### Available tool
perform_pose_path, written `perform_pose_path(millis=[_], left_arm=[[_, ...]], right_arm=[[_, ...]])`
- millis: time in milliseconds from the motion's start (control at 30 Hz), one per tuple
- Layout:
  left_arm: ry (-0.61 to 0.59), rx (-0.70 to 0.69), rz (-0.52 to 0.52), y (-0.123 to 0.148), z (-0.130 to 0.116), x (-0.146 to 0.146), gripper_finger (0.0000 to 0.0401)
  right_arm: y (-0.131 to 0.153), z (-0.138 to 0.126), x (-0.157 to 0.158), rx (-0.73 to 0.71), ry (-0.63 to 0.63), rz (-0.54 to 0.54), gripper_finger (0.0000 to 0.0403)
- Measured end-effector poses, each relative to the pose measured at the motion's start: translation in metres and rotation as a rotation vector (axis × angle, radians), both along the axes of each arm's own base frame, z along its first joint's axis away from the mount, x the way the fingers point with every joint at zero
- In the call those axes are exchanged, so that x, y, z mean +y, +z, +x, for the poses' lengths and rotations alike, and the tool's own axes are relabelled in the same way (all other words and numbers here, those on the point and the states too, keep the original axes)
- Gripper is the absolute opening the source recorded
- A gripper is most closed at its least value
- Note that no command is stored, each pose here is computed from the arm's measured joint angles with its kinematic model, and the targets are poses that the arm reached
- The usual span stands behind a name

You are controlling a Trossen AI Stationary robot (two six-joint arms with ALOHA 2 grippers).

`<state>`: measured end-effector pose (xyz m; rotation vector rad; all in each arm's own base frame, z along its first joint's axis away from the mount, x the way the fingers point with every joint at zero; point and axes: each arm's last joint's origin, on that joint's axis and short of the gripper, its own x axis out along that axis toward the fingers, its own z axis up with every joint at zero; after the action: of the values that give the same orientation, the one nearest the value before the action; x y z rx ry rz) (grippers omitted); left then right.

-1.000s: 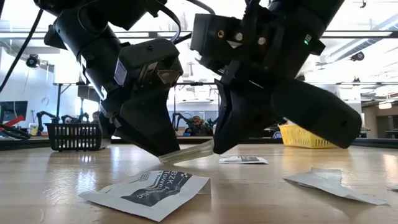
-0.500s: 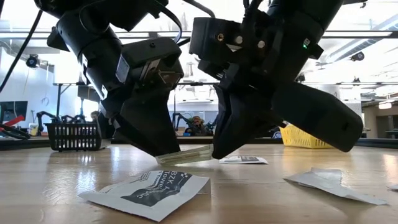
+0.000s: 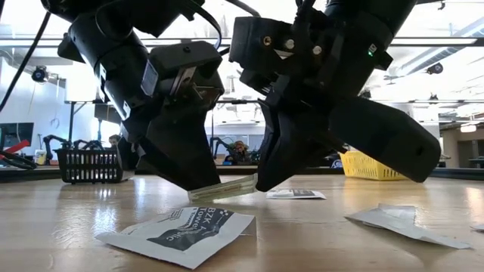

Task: Pick & Place First Aid Supplies
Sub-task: Put the green bandage into the black bin

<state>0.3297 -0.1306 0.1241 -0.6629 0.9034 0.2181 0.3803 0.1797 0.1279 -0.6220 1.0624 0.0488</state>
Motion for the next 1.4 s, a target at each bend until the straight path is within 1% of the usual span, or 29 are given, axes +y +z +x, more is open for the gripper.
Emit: perform_pose_path(millis=[267, 500, 867, 967, 1100, 1233, 1400], left_arm=[[-0.006, 0.004, -0.004, -0.001, -0.001, -0.001, 0.0135], [0.005, 0.064, -0.004, -0.021, 0.0, -0.002, 0.0135], [-0.009, 0.053, -0.041, -0.02, 0.001, -0.004, 0.0135], [-0.009, 0.052, -0.042, -0.02, 0.001, -0.004, 0.0135], [-0.007, 0.052, -0.043, -0.02, 0.001, -0.004, 0.0135], [-0.001, 0.05, -0.036, -0.02, 0.001, -0.004, 0.0135], [0.001, 0.049, -0.033, -0.02, 0.001, -0.004, 0.0135]], right_arm=[[0.0, 0.0, 0.0, 0.001, 0.0, -0.001, 0.0008], [0.0, 0.0, 0.0, 0.001, -0.003, -0.001, 0.0009], [0.0, 0.001, -0.002, 0.0, -0.01, 0.0, 0.001], [0.0, 0.001, -0.002, 0.002, -0.007, 0.003, 0.0022], [0.0, 0.001, -0.001, 0.017, 0.013, 0.041, 0.0049], [0.0, 0.001, 0.0, 0.014, 0.027, 0.04, 0.0075], [0.001, 0.005, 0.002, -0.022, 0.056, 0.048, 0.0095]])
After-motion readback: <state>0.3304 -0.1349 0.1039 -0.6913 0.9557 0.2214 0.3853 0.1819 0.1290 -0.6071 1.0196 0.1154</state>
